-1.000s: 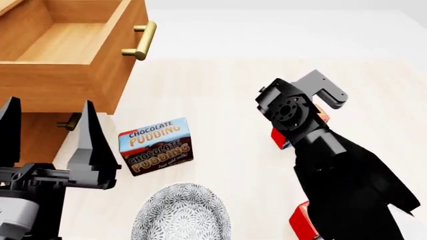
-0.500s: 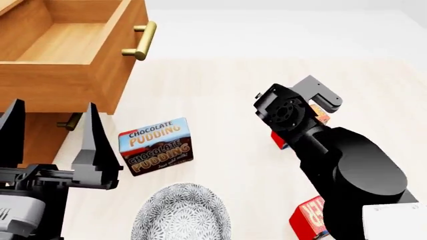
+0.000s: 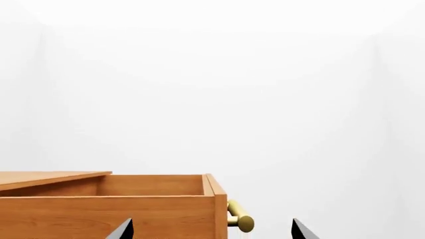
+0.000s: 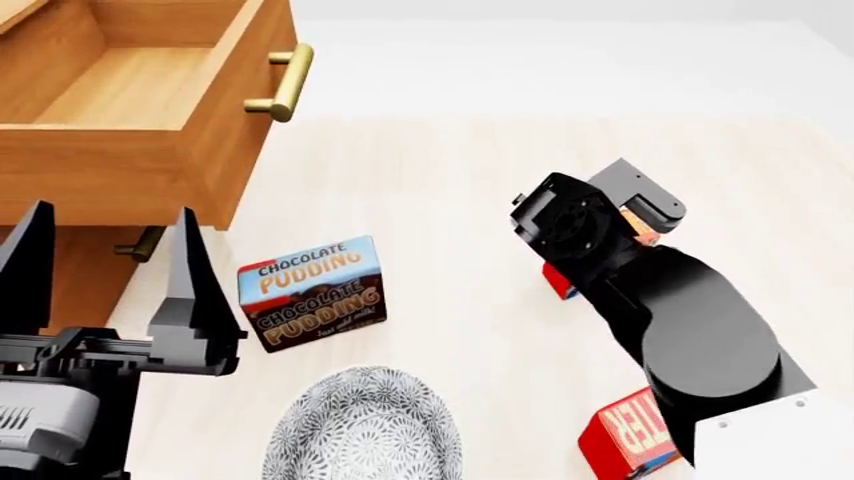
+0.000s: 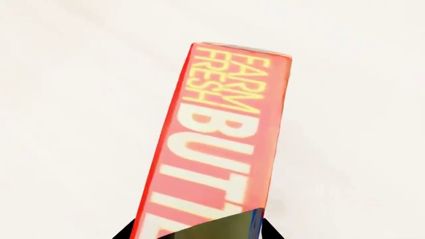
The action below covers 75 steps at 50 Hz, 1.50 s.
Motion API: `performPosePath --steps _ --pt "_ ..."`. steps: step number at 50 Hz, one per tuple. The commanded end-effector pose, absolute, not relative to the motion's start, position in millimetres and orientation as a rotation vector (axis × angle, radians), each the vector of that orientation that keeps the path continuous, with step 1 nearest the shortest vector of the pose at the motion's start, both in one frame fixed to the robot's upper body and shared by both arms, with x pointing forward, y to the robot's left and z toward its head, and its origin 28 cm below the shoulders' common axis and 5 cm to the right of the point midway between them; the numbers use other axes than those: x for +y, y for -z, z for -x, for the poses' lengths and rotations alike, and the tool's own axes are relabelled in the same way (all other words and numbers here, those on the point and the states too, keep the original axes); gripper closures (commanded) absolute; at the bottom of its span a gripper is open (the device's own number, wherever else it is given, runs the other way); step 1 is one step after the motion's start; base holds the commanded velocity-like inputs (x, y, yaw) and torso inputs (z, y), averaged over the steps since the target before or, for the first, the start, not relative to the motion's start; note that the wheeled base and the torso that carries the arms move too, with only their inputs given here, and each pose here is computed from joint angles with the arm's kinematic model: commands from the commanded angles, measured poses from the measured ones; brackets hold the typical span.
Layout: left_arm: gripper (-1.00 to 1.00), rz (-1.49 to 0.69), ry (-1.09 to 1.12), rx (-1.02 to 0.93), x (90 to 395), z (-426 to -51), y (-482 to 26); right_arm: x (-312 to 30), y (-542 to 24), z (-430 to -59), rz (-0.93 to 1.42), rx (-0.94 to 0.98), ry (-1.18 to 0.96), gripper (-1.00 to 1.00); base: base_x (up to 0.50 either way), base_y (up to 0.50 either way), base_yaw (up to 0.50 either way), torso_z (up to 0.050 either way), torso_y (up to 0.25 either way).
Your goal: Put the butter at the front in the top drawer of the cabinet and close it.
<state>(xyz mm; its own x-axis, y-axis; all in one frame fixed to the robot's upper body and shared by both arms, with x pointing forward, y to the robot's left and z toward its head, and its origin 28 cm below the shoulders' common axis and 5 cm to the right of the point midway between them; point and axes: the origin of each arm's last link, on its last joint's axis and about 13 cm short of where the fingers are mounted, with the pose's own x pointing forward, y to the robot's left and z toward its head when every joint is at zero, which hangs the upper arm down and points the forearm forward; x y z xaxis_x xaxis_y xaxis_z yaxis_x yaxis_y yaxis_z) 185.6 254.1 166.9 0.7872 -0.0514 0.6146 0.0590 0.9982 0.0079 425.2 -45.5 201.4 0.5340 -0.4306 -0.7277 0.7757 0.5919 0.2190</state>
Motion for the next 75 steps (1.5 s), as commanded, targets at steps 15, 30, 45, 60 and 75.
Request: performPosePath --steps 15,30,45,60,75 --pt "-1.00 0.017 0.062 -0.648 253 -186 -169 -82 -221 -418 -0.313 0.439 0.658 1.00 0.00 0.00 0.00 -0.001 -0.004" --pt "-1.00 0.012 0.079 -0.637 245 -187 -168 -112 -247 -336 -0.014 0.227 0.483 1.00 0.00 0.00 0.00 0.000 0.000" --pt "-1.00 0.015 0.071 -0.634 247 -187 -167 -121 -241 -321 0.334 0.069 0.393 1.00 0.00 0.00 0.00 0.000 0.000" --pt "-1.00 0.018 0.075 -0.626 246 -189 -164 -143 -210 -309 0.749 -0.243 0.440 1.00 0.00 0.00 0.00 0.000 0.001" --pt "-1.00 0.010 0.084 -0.617 242 -191 -163 -171 -186 -303 1.123 -0.478 0.627 1.00 0.00 0.00 0.00 0.000 0.001"
